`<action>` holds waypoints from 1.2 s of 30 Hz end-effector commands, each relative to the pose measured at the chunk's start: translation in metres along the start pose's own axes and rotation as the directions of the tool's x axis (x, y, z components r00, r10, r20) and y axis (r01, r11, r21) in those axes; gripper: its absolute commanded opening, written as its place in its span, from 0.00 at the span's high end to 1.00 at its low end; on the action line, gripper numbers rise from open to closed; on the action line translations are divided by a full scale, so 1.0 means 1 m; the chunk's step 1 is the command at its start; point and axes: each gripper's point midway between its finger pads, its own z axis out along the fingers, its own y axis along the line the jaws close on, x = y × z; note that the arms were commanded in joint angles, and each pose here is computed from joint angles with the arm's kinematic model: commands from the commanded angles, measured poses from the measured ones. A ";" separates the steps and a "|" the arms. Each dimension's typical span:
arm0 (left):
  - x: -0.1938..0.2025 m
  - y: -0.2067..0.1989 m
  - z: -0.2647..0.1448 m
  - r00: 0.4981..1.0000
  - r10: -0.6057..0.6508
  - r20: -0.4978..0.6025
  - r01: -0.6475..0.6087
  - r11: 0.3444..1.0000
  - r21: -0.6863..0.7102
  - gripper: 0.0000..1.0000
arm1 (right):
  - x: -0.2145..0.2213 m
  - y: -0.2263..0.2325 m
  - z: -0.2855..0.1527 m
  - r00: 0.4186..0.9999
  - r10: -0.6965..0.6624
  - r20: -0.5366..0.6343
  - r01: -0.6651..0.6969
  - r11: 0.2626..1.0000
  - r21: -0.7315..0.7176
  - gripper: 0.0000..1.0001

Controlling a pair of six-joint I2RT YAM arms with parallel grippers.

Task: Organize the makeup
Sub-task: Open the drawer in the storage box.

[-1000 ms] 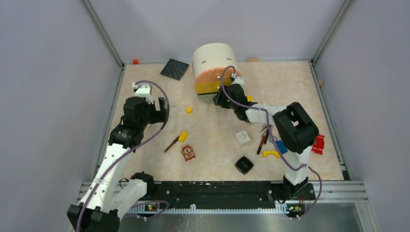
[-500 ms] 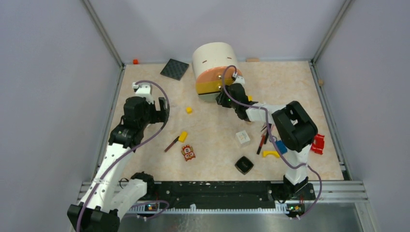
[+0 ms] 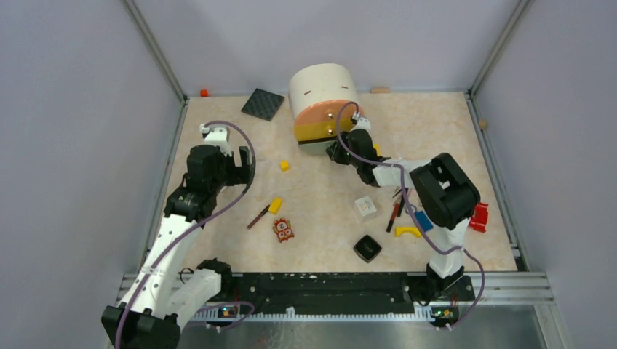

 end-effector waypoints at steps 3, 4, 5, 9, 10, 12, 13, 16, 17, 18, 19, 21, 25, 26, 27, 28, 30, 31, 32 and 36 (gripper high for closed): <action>-0.011 -0.002 0.002 0.999 0.003 0.045 -0.004 1.000 0.010 0.01 | 0.006 0.013 -0.025 1.000 -0.011 -0.022 0.010 0.997 -0.072 0.83; -0.011 -0.002 0.002 0.999 0.003 0.044 -0.003 1.000 0.009 0.01 | 0.010 0.013 -0.028 0.999 -0.013 -0.030 0.010 0.997 -0.073 0.83; -0.012 -0.002 0.002 0.999 0.004 0.045 -0.004 1.000 0.008 0.01 | 0.012 0.014 -0.031 0.999 -0.015 -0.034 0.013 0.997 -0.076 0.83; -0.012 -0.002 0.002 0.999 0.004 0.045 -0.004 1.000 0.008 0.01 | 0.018 0.015 -0.044 0.999 -0.013 -0.041 0.010 0.997 -0.078 0.83; -0.011 -0.002 0.003 0.999 0.003 0.043 -0.004 1.000 0.008 0.01 | 0.019 0.015 -0.047 0.999 -0.010 -0.043 0.007 0.997 -0.079 0.83; -0.011 -0.002 0.002 0.999 0.004 0.044 -0.004 1.000 0.009 0.01 | 0.021 0.016 -0.052 0.999 -0.004 -0.050 0.000 0.997 -0.080 0.83; -0.012 -0.002 0.003 0.999 0.004 0.044 -0.005 1.000 0.010 0.01 | 0.022 0.017 -0.054 0.998 -0.003 -0.055 -0.002 0.997 -0.083 0.83; -0.011 -0.003 0.003 0.999 0.005 0.041 -0.005 1.000 0.012 0.01 | 0.027 0.019 -0.059 0.998 -0.007 -0.067 0.001 0.996 -0.088 0.83; -0.011 -0.003 0.003 0.999 0.004 0.042 -0.005 1.000 0.013 0.01 | 0.029 0.019 -0.060 0.997 -0.009 -0.071 0.002 0.996 -0.087 0.83; -0.010 -0.003 0.003 0.999 0.004 0.041 -0.005 1.000 0.013 0.01 | 0.030 0.020 -0.061 0.997 -0.009 -0.072 0.003 0.996 -0.084 0.83; -0.011 -0.003 0.003 0.999 0.005 0.042 -0.005 1.000 0.014 0.01 | 0.031 0.019 -0.063 0.997 -0.011 -0.072 0.006 0.997 -0.079 0.83; -0.010 -0.003 0.003 0.999 0.004 0.041 -0.005 1.000 0.013 0.01 | 0.033 0.018 -0.066 0.997 -0.011 -0.071 0.006 0.997 -0.071 0.83; -0.011 -0.003 0.002 0.999 0.004 0.044 -0.005 1.000 0.014 0.01 | 0.036 0.011 -0.072 0.998 -0.006 -0.070 0.003 0.999 -0.047 0.83; -0.011 -0.003 0.002 0.999 0.004 0.042 -0.005 1.000 0.015 0.01 | 0.036 0.011 -0.074 0.998 -0.005 -0.070 0.002 0.999 -0.045 0.83; -0.011 -0.003 0.002 0.999 0.003 0.043 -0.004 1.000 0.016 0.01 | 0.037 0.009 -0.075 0.997 -0.005 -0.074 0.002 0.999 -0.042 0.83; -0.011 -0.003 0.002 0.999 0.004 0.043 -0.005 1.000 0.016 0.01 | 0.038 0.009 -0.076 0.997 -0.007 -0.076 0.004 0.999 -0.043 0.83; -0.011 -0.003 0.002 0.999 0.003 0.043 -0.003 1.000 0.017 0.01 | 0.039 0.009 -0.079 0.997 -0.008 -0.079 0.005 0.999 -0.043 0.83; -0.011 -0.003 0.002 0.999 0.004 0.044 -0.004 1.000 0.017 0.01 | 0.040 0.009 -0.080 0.997 -0.008 -0.080 0.005 0.999 -0.045 0.83; -0.010 -0.003 0.002 0.999 0.003 0.042 -0.004 1.000 0.017 0.01 | 0.040 0.008 -0.082 0.997 -0.008 -0.078 0.005 0.999 -0.042 0.83; -0.011 -0.004 0.002 0.999 0.003 0.045 -0.004 1.000 0.017 0.01 | 0.044 0.007 -0.087 0.996 -0.016 -0.090 0.012 0.999 -0.041 0.82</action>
